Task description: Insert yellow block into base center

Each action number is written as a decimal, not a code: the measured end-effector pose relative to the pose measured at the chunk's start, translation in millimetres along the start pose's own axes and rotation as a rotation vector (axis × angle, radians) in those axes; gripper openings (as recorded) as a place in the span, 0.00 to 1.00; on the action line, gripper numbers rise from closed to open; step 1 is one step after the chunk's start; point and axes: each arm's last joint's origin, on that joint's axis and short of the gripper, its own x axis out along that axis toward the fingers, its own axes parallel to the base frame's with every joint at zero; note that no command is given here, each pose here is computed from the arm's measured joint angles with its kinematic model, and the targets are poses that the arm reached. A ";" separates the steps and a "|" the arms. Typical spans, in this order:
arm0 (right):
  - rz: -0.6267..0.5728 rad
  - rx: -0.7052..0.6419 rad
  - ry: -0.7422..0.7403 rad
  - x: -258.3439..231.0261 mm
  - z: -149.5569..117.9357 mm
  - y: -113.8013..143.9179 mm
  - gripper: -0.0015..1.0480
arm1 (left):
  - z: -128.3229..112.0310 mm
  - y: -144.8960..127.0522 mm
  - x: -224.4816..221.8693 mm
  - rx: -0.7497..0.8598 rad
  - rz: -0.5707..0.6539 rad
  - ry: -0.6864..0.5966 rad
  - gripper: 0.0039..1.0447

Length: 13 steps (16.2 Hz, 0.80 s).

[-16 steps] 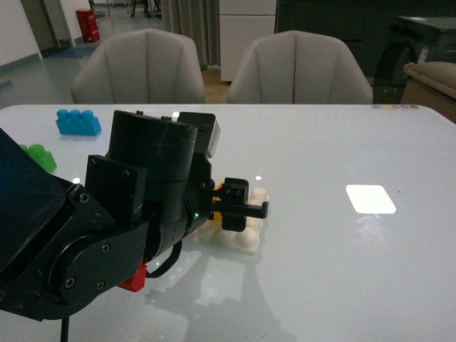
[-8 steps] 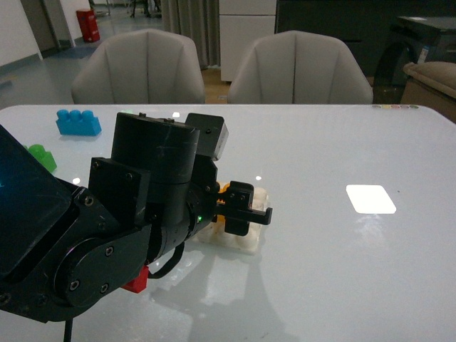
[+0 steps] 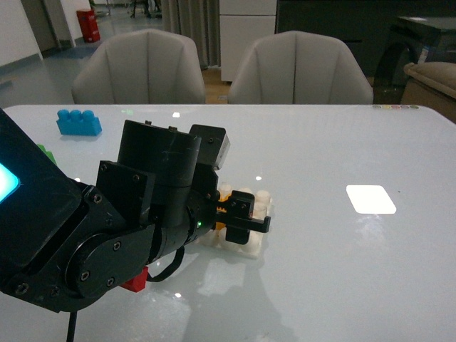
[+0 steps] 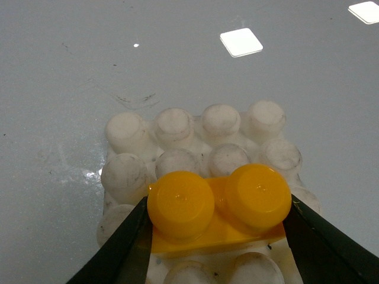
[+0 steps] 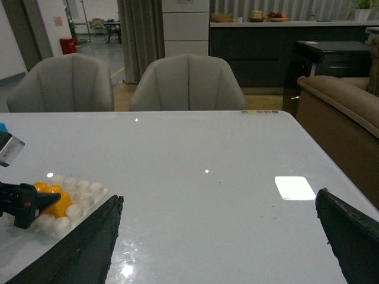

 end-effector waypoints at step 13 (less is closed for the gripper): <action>0.000 0.000 0.000 0.0 0.0 0.0 0.94 | 85.4 -0.1 -73.6 -0.100 -0.035 -0.314 0.94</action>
